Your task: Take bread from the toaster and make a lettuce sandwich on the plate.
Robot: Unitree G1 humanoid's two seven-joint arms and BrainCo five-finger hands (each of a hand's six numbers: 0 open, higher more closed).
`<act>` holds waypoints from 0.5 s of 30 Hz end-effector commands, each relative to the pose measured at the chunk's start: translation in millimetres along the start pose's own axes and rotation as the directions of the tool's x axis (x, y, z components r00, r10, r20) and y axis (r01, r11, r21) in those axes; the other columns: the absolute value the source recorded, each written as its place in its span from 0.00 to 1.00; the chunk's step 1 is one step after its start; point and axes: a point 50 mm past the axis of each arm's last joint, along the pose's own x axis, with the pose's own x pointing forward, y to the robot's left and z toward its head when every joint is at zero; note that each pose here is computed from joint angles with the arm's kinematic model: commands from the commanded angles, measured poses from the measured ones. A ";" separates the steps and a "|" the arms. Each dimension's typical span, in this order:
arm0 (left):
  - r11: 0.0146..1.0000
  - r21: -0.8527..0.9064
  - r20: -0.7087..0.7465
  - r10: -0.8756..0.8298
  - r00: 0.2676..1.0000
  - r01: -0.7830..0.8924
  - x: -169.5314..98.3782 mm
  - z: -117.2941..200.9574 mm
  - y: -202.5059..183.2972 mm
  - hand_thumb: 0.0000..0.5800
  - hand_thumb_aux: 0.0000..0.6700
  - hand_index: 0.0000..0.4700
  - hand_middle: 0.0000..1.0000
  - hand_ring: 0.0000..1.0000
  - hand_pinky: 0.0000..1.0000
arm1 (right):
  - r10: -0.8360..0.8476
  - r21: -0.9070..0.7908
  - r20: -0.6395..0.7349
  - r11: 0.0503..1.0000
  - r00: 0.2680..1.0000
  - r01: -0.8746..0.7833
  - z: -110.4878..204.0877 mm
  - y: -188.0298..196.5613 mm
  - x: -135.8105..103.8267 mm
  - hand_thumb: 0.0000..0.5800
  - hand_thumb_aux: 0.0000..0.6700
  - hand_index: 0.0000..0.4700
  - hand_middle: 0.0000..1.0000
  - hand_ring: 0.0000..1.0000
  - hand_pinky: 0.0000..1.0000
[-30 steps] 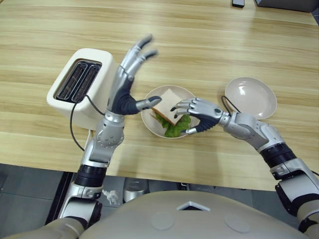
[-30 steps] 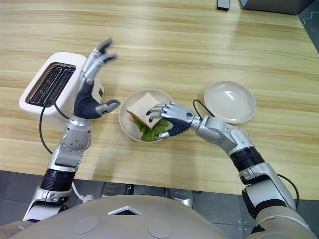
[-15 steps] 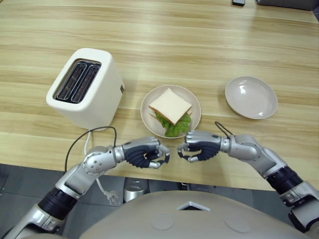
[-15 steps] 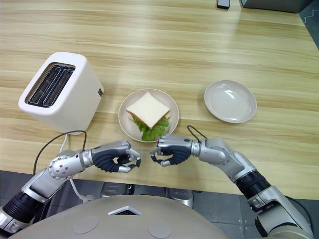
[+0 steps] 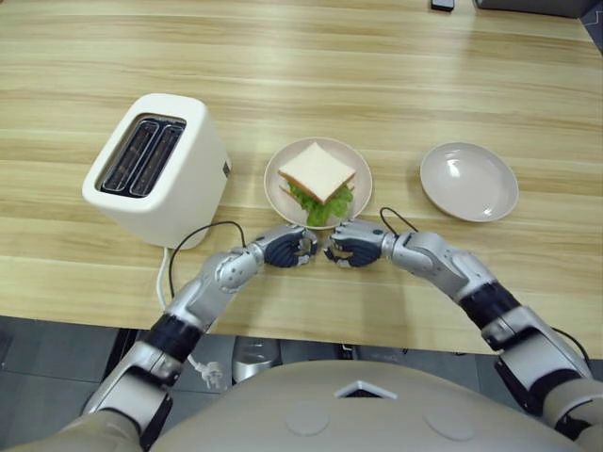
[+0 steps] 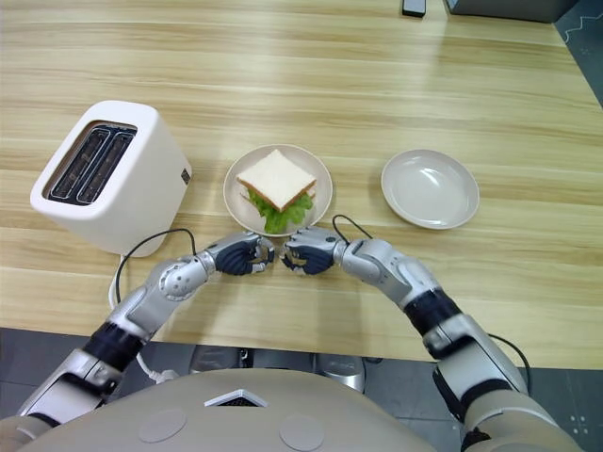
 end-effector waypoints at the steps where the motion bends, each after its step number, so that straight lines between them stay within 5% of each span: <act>1: 0.998 0.021 -0.118 0.069 0.991 -0.067 19.5 -22.4 11.1 1.00 1.00 0.98 1.00 1.00 1.00 | -0.018 -0.063 -0.142 0.998 0.990 0.009 -28.8 -11.3 20.7 1.00 1.00 0.98 1.00 1.00 1.00; 7: 0.979 0.073 -0.221 0.200 0.955 -0.189 63.5 -26.0 42.7 1.00 1.00 0.98 1.00 1.00 1.00 | -0.191 -0.134 -0.244 0.978 0.951 0.162 -44.3 -72.3 45.7 1.00 1.00 0.98 1.00 1.00 1.00; 9: 0.966 0.092 -0.228 0.258 0.939 -0.244 74.4 -18.7 56.0 1.00 1.00 0.98 1.00 1.00 1.00 | -0.247 -0.114 -0.253 0.968 0.935 0.225 -43.3 -87.7 48.9 1.00 1.00 0.98 0.93 0.93 0.93; 10: 0.958 0.106 -0.229 0.285 0.931 -0.267 78.5 -14.8 62.4 1.00 1.00 0.98 1.00 1.00 1.00 | -0.272 -0.125 -0.262 0.961 0.926 0.247 -43.4 -94.5 49.8 1.00 1.00 0.98 0.73 0.73 0.73; 11: 0.944 0.115 -0.223 0.328 0.918 -0.310 82.0 -10.0 71.7 1.00 1.00 0.98 1.00 1.00 1.00 | -0.302 -0.139 -0.264 0.952 0.916 0.274 -42.5 -103.0 50.8 1.00 1.00 0.98 0.73 0.73 0.73; 12: 0.930 0.118 -0.216 0.366 0.905 -0.349 83.7 -6.5 79.6 0.00 0.00 0.00 0.00 0.00 0.00 | -0.329 -0.134 -0.257 0.943 0.909 0.304 -40.7 -109.7 51.7 0.80 0.55 0.54 0.00 0.00 0.00; 13: 0.918 0.115 -0.203 0.396 0.895 -0.380 84.5 -3.7 85.6 0.00 0.00 0.00 0.00 0.00 0.00 | -0.357 -0.110 -0.243 0.934 0.902 0.340 -38.1 -115.1 52.6 0.80 0.55 0.54 0.00 0.00 0.00; 14: 0.907 0.105 -0.188 0.422 0.887 -0.409 84.5 -1.5 89.9 0.00 0.00 0.00 0.00 0.00 0.00 | -0.381 -0.079 -0.227 0.924 0.896 0.373 -35.5 -118.7 53.2 0.59 0.36 0.35 0.00 0.00 0.00; 15: 0.896 0.092 -0.162 0.445 0.881 -0.435 84.1 1.0 92.9 0.00 0.00 0.00 0.00 0.00 0.00 | -0.400 -0.048 -0.211 0.916 0.892 0.399 -34.1 -119.8 52.6 0.24 0.13 0.12 0.00 0.00 0.00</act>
